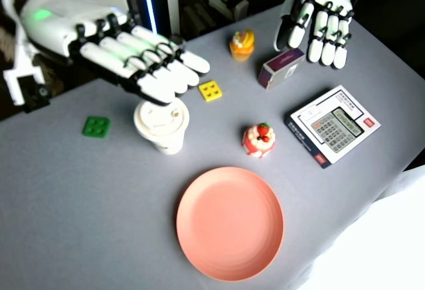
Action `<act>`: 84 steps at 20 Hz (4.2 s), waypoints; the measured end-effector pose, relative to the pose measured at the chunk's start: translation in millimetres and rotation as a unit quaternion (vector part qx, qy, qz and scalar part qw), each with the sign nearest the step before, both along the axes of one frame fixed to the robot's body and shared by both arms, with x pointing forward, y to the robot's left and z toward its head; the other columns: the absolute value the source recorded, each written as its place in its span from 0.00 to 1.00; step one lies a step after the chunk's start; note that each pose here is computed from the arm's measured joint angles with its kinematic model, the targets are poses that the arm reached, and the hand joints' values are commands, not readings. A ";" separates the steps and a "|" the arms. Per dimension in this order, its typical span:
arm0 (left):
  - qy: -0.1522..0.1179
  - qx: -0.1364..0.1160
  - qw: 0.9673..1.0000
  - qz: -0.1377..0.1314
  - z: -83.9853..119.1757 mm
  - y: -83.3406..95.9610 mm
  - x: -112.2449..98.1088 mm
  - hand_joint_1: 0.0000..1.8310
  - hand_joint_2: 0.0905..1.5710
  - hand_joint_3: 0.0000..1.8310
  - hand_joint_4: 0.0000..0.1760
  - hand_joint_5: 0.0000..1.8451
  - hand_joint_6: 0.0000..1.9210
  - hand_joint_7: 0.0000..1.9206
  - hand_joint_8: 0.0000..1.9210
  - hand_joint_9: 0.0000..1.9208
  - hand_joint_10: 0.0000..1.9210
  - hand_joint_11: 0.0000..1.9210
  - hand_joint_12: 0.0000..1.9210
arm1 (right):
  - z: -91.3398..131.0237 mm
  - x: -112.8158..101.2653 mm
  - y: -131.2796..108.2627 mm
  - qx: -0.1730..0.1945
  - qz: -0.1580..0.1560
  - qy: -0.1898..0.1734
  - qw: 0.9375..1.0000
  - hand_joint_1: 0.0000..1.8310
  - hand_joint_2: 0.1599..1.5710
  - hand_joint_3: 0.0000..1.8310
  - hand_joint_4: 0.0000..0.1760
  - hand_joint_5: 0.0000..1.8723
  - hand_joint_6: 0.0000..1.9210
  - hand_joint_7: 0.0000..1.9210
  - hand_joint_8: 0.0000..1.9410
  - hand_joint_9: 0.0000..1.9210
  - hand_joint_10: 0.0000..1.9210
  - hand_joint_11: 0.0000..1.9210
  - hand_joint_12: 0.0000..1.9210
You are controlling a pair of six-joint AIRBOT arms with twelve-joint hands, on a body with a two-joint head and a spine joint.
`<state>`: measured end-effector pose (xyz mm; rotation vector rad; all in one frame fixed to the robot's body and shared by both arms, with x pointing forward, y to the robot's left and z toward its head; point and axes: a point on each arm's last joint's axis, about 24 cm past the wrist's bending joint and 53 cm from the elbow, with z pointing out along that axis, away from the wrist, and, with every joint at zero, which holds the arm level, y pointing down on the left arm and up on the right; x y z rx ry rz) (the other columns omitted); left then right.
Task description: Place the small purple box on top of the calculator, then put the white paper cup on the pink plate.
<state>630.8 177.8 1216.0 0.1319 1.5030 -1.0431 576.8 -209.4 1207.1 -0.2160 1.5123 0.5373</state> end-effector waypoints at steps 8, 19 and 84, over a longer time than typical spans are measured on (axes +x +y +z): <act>0.008 0.004 1.000 0.015 -1.8 14.3 -7.9 0.27 0.74 0.00 0.00 0.04 0.00 0.06 0.01 0.03 0.01 0.00 0.31 | 1.0 1.5 -2.7 0.005 -0.007 -0.002 1.000 0.12 0.80 0.01 0.00 0.00 0.00 0.00 0.00 0.00 0.00 0.00 0.00; 0.117 0.068 0.990 0.038 -65.3 41.1 -22.0 0.36 0.63 0.00 0.00 0.07 0.00 0.07 0.00 0.04 0.00 0.00 0.07 | -1.6 3.2 -3.0 0.014 -0.012 0.000 1.000 0.14 0.81 0.01 0.00 0.00 0.00 0.00 0.00 0.00 0.00 0.00 0.00; -0.015 -0.122 0.988 0.096 18.5 55.2 42.0 0.33 0.80 0.02 0.35 0.03 0.01 0.00 0.00 0.00 0.00 0.00 0.01 | -10.3 -4.2 -2.4 0.121 0.058 0.087 0.987 0.27 0.64 0.00 0.11 0.00 0.00 0.00 0.00 0.00 0.00 0.00 0.25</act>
